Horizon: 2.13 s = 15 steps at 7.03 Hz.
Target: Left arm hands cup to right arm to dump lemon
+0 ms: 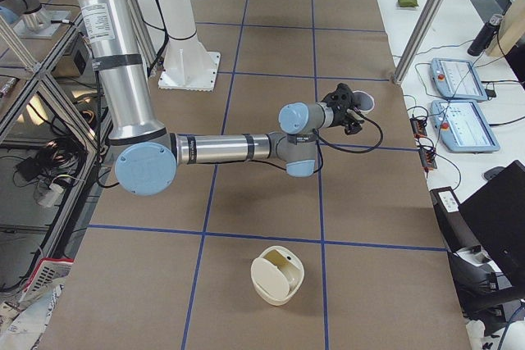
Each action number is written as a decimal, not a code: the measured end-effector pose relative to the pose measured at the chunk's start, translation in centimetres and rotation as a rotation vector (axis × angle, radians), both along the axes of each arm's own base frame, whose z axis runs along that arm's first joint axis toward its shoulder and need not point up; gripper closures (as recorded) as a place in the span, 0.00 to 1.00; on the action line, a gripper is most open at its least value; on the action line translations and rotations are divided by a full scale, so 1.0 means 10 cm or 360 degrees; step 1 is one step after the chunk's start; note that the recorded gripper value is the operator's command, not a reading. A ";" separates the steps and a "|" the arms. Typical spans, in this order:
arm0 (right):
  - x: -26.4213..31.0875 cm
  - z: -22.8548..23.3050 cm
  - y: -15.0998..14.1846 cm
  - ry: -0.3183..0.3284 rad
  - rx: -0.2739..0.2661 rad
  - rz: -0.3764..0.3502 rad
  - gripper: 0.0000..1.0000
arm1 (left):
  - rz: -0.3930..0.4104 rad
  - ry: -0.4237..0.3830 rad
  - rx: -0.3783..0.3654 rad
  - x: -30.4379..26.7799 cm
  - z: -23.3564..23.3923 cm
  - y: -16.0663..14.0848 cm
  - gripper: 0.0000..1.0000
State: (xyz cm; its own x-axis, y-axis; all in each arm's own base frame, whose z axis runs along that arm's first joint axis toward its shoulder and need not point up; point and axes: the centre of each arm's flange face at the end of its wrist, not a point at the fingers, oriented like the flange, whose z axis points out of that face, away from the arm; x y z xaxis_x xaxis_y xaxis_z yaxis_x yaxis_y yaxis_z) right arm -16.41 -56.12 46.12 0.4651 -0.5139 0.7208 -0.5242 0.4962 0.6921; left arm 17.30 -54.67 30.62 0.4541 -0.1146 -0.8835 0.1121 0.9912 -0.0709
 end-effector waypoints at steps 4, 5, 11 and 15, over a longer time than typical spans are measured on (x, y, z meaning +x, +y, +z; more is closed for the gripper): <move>-1.07 -0.59 -0.05 0.0349 0.0274 -0.0186 0.69 | -0.0021 0.0064 -0.0176 0.53 -0.50 -0.12 0.00; -1.34 -0.72 -0.04 0.0382 0.0298 -0.0189 0.69 | -0.0041 0.0077 -0.0221 0.61 -0.62 -0.17 0.00; -3.13 -1.89 0.22 0.0568 0.0197 0.0143 0.69 | -0.0104 0.0104 -0.0497 1.42 -1.41 -0.70 0.00; -3.73 -2.49 0.20 0.0685 0.0133 0.0226 0.69 | -0.0112 0.0108 -0.0526 1.61 -1.68 -0.85 0.00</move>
State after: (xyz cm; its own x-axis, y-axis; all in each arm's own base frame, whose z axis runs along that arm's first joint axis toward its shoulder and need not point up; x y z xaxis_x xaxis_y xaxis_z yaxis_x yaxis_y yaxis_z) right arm -53.71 -54.09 21.27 0.7830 -0.4717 0.4055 -0.2390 0.3738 0.8962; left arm 33.37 -63.18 13.79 0.3765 -0.4289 -0.8212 0.1633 0.9032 -0.3968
